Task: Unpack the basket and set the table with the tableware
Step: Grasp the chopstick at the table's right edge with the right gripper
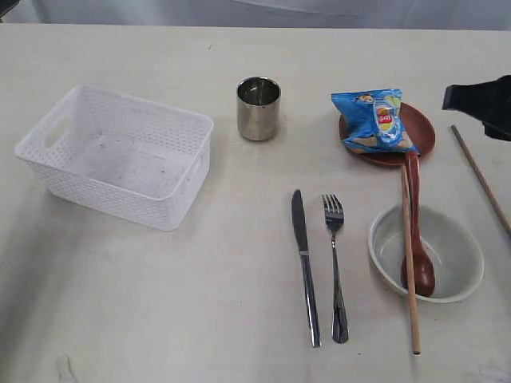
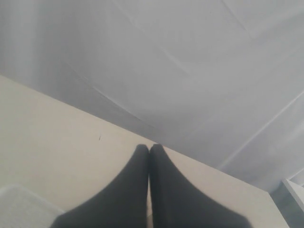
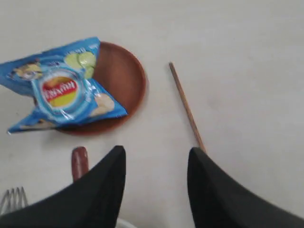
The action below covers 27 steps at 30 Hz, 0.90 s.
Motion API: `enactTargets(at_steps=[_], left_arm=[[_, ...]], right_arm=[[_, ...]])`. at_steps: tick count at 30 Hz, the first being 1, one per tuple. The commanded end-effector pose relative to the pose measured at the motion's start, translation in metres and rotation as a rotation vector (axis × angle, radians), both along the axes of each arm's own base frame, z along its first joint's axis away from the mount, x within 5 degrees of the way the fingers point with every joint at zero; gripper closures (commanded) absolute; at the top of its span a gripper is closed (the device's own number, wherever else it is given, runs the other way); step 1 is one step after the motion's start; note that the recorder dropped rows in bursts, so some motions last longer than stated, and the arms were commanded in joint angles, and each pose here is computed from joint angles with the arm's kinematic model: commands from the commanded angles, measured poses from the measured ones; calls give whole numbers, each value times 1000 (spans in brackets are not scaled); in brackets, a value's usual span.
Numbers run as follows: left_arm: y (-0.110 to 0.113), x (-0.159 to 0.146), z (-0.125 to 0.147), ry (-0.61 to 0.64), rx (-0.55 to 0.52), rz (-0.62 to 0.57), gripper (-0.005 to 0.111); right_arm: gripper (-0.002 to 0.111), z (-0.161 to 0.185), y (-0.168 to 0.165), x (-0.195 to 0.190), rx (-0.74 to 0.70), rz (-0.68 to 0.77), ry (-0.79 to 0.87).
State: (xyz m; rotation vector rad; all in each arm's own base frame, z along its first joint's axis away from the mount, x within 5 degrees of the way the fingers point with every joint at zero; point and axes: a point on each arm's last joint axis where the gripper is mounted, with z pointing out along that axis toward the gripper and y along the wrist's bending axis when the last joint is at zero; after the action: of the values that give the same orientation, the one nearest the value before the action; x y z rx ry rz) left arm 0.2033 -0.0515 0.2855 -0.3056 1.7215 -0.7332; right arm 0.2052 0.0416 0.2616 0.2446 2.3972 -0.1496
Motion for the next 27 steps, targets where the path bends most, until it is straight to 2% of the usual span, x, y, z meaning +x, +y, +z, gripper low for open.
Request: enactTargets(at_steps=[1, 5, 9, 14, 20, 27], left_arm=[[0, -1, 0, -4, -3, 0, 107], [1, -1, 0, -2, -2, 1, 107], [1, -1, 0, -2, -2, 1, 107], [0, -1, 0, -9, 15, -2, 107], [0, -1, 1, -28, 15, -9, 107], [-1, 0, 3, -53, 9, -19, 107]], right_arm=[[68, -18, -26, 18, 85, 37, 263], [68, -53, -55, 33, 172, 37, 416], [68, -80, -70, 50, 164, 6, 440], [68, -98, -76, 77, 101, 44, 389], [68, -127, -83, 101, 47, 79, 515], [68, -154, -79, 112, 48, 111, 573]])
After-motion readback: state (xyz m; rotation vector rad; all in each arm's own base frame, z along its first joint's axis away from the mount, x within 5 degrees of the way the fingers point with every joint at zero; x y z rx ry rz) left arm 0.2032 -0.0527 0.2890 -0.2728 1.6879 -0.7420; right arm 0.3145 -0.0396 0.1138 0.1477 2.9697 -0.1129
